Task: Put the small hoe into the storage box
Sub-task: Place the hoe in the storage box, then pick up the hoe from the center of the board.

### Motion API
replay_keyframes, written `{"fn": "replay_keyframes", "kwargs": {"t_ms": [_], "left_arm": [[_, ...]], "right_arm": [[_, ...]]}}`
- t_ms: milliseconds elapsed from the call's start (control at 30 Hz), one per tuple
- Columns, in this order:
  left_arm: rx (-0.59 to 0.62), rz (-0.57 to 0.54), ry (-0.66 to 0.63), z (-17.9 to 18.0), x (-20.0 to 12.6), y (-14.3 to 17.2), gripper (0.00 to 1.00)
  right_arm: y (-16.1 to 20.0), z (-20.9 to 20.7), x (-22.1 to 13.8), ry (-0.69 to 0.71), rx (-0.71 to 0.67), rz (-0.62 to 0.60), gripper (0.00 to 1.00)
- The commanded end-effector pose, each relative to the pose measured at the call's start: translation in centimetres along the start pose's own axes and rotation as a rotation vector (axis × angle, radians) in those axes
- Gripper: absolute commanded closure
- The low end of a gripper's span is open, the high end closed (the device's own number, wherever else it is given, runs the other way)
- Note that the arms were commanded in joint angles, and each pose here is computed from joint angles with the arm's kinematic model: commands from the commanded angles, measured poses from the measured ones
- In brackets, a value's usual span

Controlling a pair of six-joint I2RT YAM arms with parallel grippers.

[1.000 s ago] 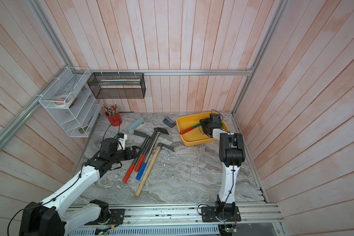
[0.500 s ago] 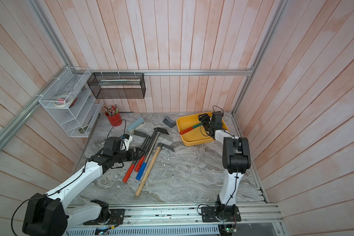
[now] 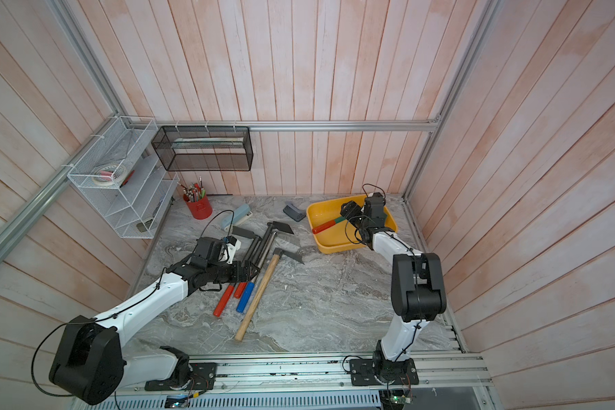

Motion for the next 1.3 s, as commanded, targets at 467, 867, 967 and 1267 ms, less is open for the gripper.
{"fn": "replay_keyframes", "kwargs": {"t_ms": [467,867,967,1267], "left_arm": [[0.098,0.087,-0.047,-1.7,2.3,1.0,0.0],[0.128,0.122,-0.082,-2.2,3.6,1.8,0.01],[0.136,0.131,-0.093,-2.4,4.1,2.0,0.02],[0.121,0.138,-0.112,-2.1,4.9,2.6,0.1]], "right_arm": [[2.7,3.4,-3.7,0.05,-0.233,0.069,0.02],[6.4,5.6,-6.6,0.075,-0.307,0.126,0.02],[7.4,5.5,-7.4,0.06,-0.317,0.137,0.02],[9.6,4.6,-8.4,0.028,-0.282,0.198,0.02]]}}
Point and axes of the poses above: each gripper's point midway between its finger pads, its own x axis out along the fingers, its own z axis along the line the jaws close on, y = z × x, the point moved 10 cm from there along -x, back along the fingers, and after that the axes turned 9 degrees about -x, right-handed, at the moved point
